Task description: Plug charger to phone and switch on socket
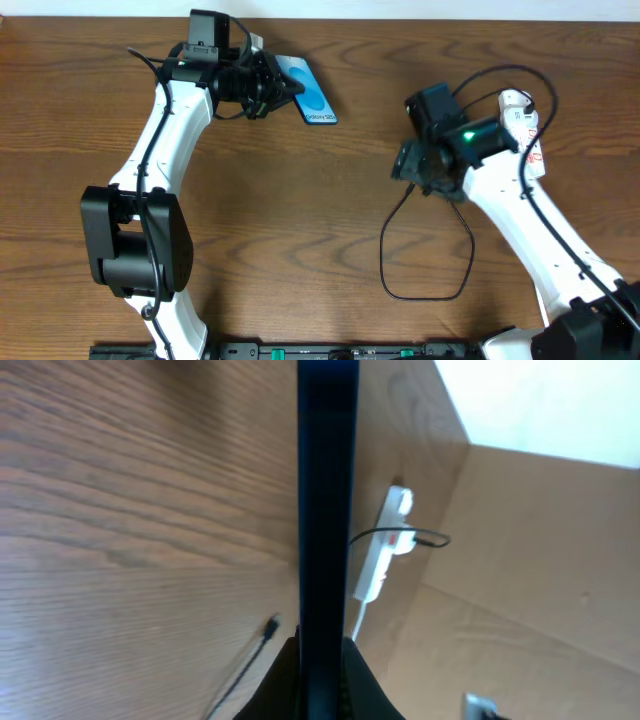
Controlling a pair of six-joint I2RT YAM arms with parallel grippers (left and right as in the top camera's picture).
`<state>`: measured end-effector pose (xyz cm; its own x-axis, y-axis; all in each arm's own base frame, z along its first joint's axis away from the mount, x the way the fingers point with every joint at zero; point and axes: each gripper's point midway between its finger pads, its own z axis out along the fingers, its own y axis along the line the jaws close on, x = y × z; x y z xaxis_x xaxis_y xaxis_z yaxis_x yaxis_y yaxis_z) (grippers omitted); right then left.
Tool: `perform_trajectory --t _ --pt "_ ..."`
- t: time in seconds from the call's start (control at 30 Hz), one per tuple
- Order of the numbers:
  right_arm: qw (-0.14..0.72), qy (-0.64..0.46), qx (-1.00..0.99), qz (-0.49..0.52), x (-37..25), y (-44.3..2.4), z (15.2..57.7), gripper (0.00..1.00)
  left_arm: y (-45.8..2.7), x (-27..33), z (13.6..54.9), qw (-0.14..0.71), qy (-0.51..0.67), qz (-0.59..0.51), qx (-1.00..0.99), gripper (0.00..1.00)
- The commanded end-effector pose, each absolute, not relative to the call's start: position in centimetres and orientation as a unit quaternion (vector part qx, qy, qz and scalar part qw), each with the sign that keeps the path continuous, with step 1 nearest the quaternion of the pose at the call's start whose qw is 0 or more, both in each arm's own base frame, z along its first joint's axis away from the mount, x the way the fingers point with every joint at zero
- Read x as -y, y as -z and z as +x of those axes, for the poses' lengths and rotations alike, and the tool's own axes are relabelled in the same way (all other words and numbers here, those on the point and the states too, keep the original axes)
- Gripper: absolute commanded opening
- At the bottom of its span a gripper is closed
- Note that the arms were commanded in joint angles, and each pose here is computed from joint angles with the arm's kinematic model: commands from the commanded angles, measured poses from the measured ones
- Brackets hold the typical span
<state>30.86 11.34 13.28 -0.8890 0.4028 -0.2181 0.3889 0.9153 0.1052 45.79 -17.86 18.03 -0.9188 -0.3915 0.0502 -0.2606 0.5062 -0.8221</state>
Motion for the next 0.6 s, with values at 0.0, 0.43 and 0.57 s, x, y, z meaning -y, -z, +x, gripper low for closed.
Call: perform_trajectory --t 0.0,0.43,0.57 --pt "0.090 -0.036 -0.975 0.200 -11.5 -10.1 29.6 0.70 -18.9 17.9 45.7 0.096 0.460 -0.149 -0.870 0.07" --pt "0.032 -0.021 -0.972 0.231 -10.4 -3.0 30.1 0.59 -18.9 17.9 45.7 0.096 0.460 -0.149 -0.870 0.07" --pt "-0.001 -0.045 -0.969 0.245 -10.0 -1.2 30.4 0.54 -18.9 17.9 45.7 0.096 0.460 -0.149 -0.870 0.07"
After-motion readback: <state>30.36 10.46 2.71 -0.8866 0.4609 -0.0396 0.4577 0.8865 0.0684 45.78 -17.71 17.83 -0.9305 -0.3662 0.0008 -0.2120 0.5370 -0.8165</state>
